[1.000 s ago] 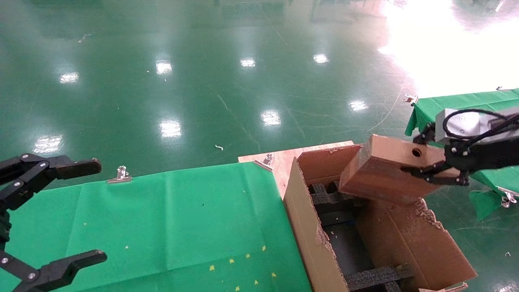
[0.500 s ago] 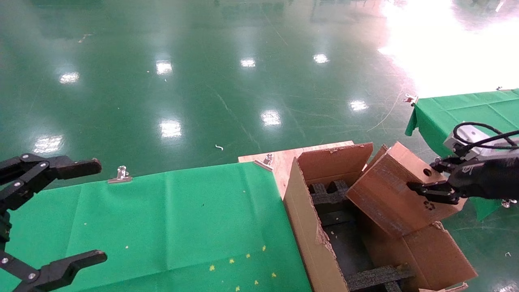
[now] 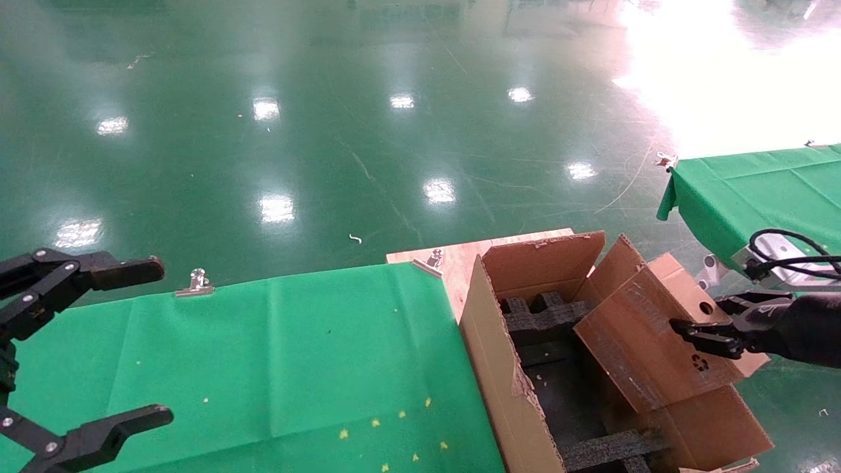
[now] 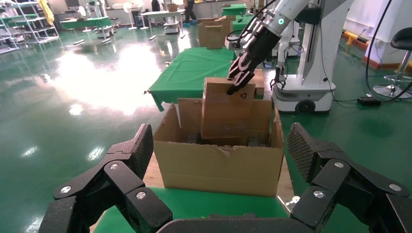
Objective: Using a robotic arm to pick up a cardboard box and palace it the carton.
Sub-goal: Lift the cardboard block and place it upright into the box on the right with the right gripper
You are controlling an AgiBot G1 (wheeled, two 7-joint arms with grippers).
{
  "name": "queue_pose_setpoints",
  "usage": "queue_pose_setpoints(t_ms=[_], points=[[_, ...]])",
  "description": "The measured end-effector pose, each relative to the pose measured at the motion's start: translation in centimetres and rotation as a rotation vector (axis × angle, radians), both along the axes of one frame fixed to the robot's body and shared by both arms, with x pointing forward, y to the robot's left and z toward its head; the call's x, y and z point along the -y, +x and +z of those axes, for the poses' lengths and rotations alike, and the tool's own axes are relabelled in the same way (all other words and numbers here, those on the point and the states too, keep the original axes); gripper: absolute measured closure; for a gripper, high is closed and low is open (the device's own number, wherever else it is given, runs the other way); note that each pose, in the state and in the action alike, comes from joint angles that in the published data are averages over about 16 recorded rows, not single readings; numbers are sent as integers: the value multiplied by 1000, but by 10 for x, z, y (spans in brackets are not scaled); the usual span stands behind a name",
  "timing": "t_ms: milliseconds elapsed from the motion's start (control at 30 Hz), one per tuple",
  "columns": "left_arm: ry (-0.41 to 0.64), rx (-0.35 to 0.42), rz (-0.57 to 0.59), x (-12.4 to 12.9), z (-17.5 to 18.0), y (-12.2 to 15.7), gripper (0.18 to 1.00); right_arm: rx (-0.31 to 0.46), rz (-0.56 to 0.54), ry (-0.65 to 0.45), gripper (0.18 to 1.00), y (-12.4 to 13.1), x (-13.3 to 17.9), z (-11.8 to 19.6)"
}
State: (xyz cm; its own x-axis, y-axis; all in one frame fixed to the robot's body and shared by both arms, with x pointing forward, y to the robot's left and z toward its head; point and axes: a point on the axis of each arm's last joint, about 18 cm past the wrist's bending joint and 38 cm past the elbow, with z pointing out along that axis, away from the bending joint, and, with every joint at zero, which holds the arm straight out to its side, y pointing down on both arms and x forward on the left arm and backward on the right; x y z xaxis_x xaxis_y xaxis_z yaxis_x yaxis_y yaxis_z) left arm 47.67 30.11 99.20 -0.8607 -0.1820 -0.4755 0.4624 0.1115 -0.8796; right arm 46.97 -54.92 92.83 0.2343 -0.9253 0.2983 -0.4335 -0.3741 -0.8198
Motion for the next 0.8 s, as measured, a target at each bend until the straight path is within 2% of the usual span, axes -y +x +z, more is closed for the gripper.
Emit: queue_pose_setpoints(t_ms=[367, 800], points=[[0, 0, 0, 0, 0, 0, 184, -12, -2, 11, 784, 4, -1, -3], [0, 0, 0, 0, 0, 0, 184, -88, -85, 55, 785, 23, -2, -24]])
